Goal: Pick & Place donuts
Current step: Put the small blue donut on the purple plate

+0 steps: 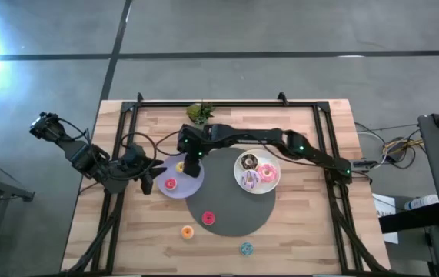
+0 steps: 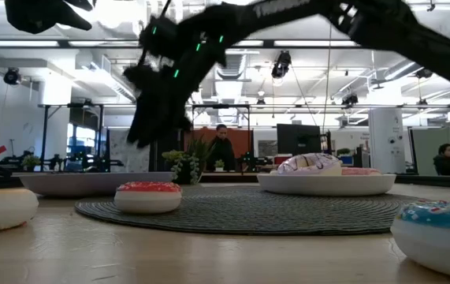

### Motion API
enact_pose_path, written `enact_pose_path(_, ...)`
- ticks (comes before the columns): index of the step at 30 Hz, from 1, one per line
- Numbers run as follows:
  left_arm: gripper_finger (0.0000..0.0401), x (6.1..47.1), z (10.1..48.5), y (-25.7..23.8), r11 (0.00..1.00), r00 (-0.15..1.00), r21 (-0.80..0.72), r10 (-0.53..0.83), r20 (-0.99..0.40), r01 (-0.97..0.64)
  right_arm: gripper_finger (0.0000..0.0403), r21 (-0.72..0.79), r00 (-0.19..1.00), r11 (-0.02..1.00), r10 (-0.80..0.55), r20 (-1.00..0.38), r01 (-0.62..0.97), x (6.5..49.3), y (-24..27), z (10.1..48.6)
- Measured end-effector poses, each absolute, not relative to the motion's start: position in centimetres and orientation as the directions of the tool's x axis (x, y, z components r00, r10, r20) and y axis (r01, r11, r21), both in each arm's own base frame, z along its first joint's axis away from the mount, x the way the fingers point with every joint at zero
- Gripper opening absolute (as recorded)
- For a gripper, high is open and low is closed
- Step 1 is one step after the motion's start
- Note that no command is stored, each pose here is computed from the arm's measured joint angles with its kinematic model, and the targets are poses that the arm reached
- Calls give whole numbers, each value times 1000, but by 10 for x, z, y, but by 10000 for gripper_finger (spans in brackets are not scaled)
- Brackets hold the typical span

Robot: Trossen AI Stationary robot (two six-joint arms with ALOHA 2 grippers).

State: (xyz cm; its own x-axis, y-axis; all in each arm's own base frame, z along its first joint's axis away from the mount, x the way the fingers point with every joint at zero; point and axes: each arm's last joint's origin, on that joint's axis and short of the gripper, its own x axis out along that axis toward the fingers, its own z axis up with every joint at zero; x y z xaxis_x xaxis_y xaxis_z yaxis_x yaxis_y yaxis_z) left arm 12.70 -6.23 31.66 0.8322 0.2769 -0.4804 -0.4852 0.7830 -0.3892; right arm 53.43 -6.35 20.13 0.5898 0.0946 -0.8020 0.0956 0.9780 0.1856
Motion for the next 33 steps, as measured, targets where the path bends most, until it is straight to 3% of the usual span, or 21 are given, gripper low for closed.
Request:
enact_pose_path(2,126,127,316,-63,785,831,-390,268,-487,-482,143,141,579,990,114,-807,3,527,-58,212)
enact_pose_path(8,126,129,305,-66,783,813,-401,218,-539,-475,124,268,486,963,253,-837,-39,497,-49,208)
enact_pose_path(13,126,129,279,-68,775,767,-395,172,-618,-493,110,272,546,959,273,-792,-83,460,-17,226)
enact_pose_path(18,126,131,258,-72,789,753,-396,125,-646,-470,108,265,568,964,215,-795,5,411,24,236)
enact_pose_path(23,126,137,246,-77,833,786,-406,56,-615,-377,120,360,479,926,267,-836,113,367,76,220)
enact_pose_path(28,126,141,238,-82,800,808,-505,-43,-588,-325,136,377,368,889,269,-890,261,336,121,192)
enact_pose_path(33,126,143,232,-84,747,817,-571,-66,-573,-340,159,348,365,876,220,-905,333,313,166,185)
